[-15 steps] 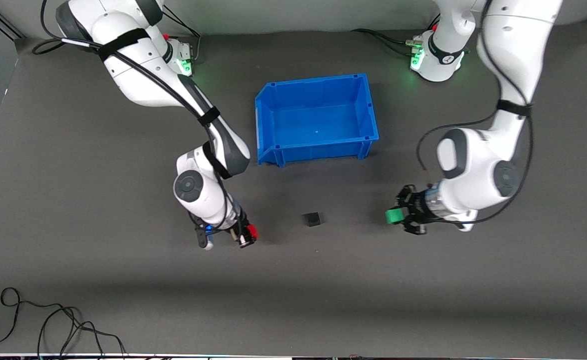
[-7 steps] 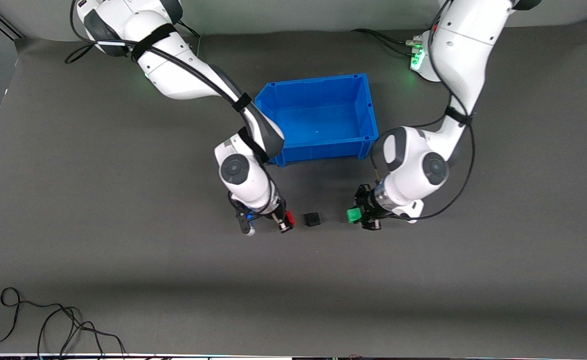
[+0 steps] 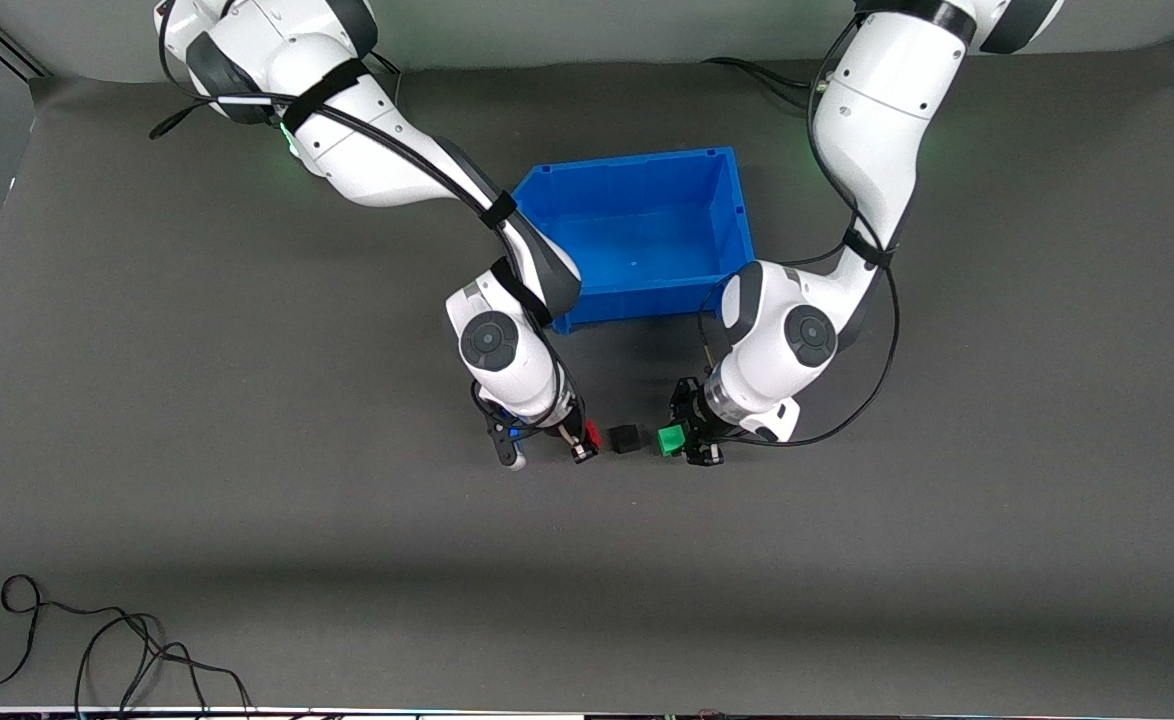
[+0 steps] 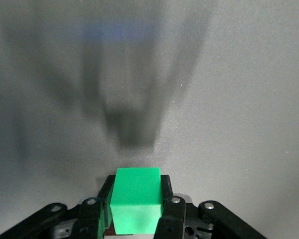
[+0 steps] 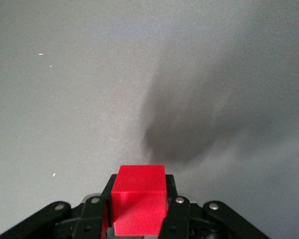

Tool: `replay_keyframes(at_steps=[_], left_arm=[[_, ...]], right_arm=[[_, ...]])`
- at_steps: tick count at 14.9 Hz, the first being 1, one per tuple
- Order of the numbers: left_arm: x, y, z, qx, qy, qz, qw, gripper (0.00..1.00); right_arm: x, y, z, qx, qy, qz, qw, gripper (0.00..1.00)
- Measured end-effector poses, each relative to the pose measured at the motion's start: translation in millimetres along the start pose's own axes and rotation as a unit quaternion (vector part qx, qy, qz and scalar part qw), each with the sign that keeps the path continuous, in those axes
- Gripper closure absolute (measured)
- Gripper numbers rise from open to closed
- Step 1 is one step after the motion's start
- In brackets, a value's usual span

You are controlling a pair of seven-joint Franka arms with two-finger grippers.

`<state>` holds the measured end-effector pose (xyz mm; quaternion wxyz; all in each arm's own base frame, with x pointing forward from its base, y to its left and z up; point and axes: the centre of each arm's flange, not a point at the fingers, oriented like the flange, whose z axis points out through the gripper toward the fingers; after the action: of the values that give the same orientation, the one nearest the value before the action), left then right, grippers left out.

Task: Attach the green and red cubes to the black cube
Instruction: 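Press the red and green cubes against the black cube's sides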

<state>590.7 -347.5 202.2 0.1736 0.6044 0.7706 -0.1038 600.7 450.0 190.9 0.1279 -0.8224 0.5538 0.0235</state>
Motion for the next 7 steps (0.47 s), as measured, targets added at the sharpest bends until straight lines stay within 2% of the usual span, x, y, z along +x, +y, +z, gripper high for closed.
replay_keyframes(at_steps=[7], left_arm=[[-4, -12, 17, 0.004, 0.005, 0.008, 1.000, 0.63]], right_arm=[[4, -7, 25, 0.003, 0.000, 0.001, 1.000, 0.60]])
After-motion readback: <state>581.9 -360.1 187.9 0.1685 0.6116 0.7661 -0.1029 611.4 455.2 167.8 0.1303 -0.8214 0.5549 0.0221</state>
